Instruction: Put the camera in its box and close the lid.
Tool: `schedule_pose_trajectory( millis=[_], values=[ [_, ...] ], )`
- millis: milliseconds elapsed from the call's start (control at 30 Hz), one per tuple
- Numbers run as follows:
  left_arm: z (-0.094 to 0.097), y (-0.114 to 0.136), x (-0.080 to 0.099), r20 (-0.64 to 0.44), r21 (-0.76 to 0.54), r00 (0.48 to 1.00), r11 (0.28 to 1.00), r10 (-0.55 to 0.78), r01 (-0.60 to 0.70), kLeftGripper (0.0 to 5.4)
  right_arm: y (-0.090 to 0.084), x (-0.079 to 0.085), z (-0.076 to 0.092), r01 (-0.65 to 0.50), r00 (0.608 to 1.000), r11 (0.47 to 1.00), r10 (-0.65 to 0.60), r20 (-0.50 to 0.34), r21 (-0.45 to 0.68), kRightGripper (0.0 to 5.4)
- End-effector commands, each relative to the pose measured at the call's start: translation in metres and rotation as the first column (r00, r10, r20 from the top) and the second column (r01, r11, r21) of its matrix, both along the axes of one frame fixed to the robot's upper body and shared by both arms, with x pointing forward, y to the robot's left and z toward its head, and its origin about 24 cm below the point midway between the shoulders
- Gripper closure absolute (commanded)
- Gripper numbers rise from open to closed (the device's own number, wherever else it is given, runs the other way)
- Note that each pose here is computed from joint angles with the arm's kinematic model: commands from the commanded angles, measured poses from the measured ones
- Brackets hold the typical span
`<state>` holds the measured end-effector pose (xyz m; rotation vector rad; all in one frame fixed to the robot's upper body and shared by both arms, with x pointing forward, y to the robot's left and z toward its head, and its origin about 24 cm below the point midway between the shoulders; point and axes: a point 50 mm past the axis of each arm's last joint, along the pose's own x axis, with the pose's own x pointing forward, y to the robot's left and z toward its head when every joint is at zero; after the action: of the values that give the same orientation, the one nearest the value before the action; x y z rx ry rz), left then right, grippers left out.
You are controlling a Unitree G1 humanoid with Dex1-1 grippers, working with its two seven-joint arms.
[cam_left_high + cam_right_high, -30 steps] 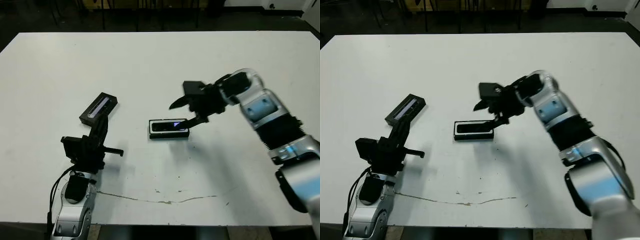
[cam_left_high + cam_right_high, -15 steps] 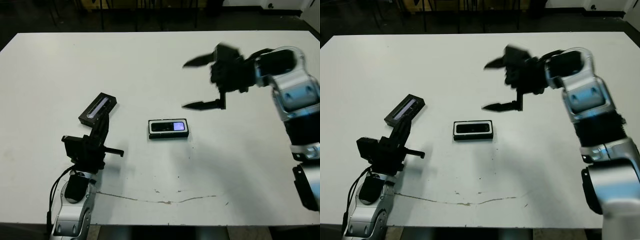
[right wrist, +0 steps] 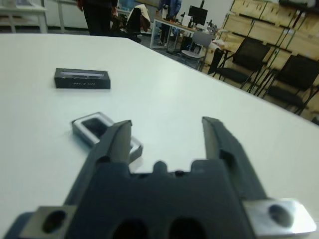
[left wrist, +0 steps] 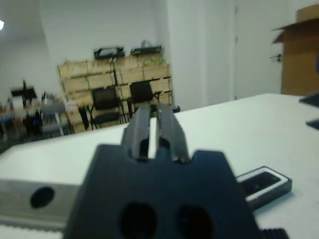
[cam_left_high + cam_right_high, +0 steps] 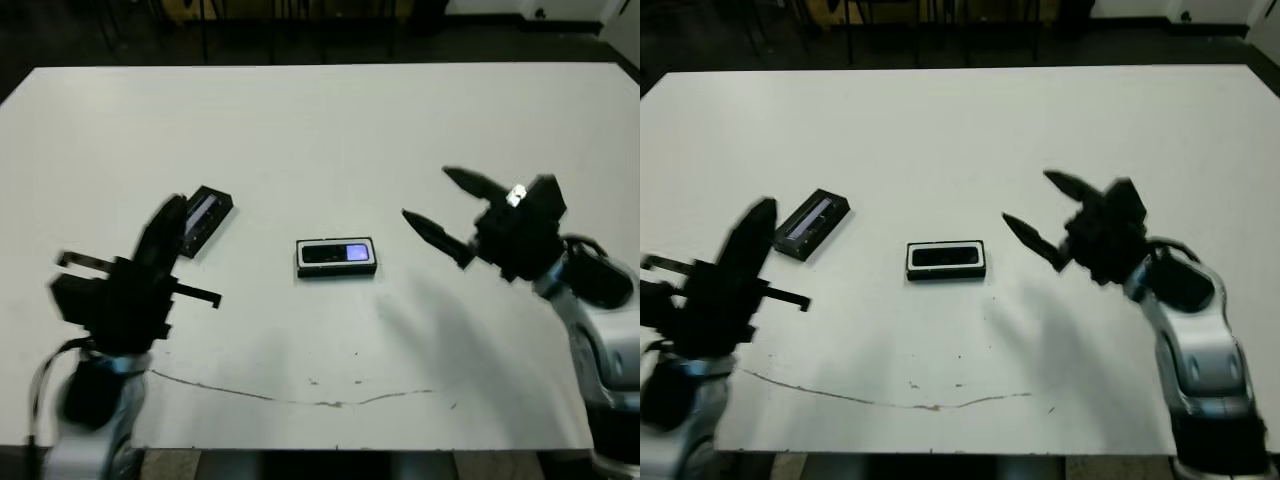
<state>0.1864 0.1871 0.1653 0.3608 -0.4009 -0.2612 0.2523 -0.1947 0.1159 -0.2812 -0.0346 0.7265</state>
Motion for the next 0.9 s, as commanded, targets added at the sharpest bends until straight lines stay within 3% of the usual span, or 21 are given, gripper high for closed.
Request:
schedule_pose_trajectory(
  millis=[33,333,467,567,700,833,900],
  values=[
    [0.012,0.013,0.015,-0.025,0.154,0.999,0.988,0.027,-0.023,4.41,-0.005,-0.006,-0.005,0.022,1.000,1.000,-0.023,-0.011,-0.016,3.06],
    [0.016,0.024,0.067,-0.139,0.111,0.988,0.992,0.072,-0.056,2.76,-0.008,-0.004,-0.004,0.011,1.000,0.999,-0.011,0.006,-0.033,4.70],
    [0.004,0.025,0.087,-0.241,0.161,0.968,0.986,0.072,-0.033,2.03,-0.008,-0.003,-0.003,0.000,1.000,0.999,0.001,0.011,-0.044,5.39],
    [-0.012,0.024,0.098,-0.332,0.183,0.940,0.983,0.071,-0.009,1.48,-0.008,-0.002,-0.004,-0.018,1.000,0.999,0.018,0.013,-0.034,5.40],
    [-0.029,0.022,0.105,-0.474,0.030,0.881,0.999,-0.002,0.018,0.73,-0.009,-0.001,-0.005,-0.013,1.000,0.999,0.014,0.012,-0.046,5.40],
    [-0.039,0.021,0.106,-0.520,-0.052,0.853,0.998,-0.053,0.030,0.00,-0.010,-0.001,-0.006,-0.004,1.000,0.999,0.003,-0.010,-0.051,5.40],
    [-0.043,0.023,0.107,-0.544,-0.078,0.837,0.997,-0.058,0.019,0.00,-0.011,0.000,-0.008,-0.005,1.000,0.999,0.004,-0.012,-0.047,5.40]
  ],
)
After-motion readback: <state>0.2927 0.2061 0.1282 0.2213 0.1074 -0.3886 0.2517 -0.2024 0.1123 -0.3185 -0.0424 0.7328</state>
